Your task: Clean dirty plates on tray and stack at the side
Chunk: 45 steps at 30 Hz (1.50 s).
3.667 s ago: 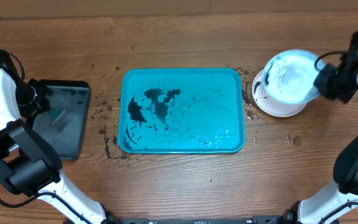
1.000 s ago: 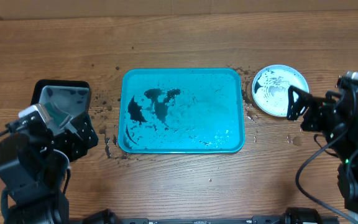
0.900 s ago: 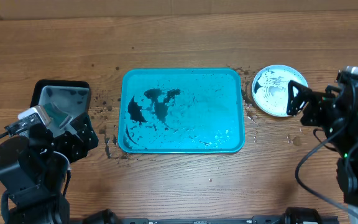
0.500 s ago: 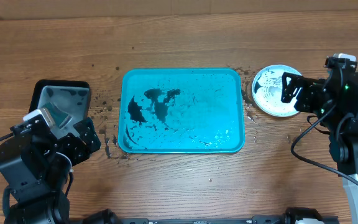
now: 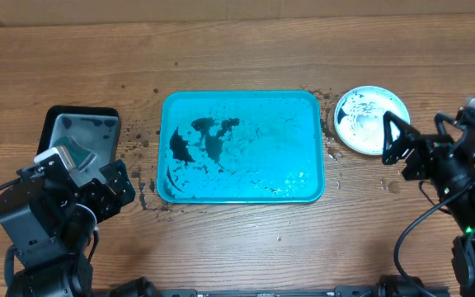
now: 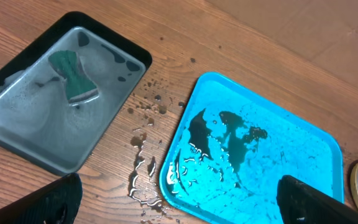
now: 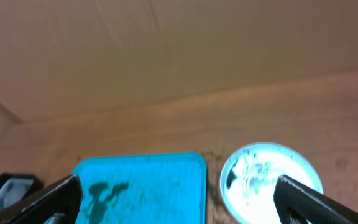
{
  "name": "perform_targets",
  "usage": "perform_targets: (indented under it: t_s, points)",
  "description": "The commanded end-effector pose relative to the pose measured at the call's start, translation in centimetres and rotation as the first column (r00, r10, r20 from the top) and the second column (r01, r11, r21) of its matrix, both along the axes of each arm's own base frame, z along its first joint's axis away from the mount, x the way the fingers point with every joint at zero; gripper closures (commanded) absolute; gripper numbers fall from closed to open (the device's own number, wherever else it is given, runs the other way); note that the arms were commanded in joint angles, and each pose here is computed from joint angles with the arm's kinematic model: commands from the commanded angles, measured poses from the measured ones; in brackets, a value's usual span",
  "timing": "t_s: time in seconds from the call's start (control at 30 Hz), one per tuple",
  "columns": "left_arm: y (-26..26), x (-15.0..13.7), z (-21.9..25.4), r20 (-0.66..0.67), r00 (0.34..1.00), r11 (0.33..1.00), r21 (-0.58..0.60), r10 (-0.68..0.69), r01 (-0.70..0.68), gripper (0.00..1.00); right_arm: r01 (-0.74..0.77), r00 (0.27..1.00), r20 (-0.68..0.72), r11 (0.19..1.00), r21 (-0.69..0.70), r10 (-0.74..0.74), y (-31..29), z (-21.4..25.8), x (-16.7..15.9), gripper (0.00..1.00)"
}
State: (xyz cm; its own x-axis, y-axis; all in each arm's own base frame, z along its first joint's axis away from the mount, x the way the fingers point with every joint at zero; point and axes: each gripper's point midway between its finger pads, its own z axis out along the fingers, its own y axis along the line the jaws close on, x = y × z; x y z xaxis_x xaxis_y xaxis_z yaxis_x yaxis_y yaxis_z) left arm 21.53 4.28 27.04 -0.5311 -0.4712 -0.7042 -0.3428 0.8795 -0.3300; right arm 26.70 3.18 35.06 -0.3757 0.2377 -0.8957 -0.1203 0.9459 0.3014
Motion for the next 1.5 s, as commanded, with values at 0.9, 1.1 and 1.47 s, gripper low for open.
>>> perform_targets:
  t_s: [0.9,1.1,1.47]
  points:
    - [-0.1,0.0,-0.3,-0.008,1.0,1.0,-0.014,0.001,-0.001,0.0,-0.032,0.997,-0.07,0.999,0.033,0.035,1.0,-9.1,-1.1,0.0]
    - [-0.1,0.0,-0.3,-0.007,1.0,1.0,-0.014,0.001,-0.001,0.0,-0.046,0.994,0.101,0.998,0.03,0.043,1.2,-12.9,-0.8,0.0]
    - [-0.1,0.0,-0.3,-0.007,1.0,1.0,-0.014,0.001,-0.001,0.0,-0.072,0.931,0.36,0.997,0.034,0.055,1.9,-14.8,-2.3,0.0]
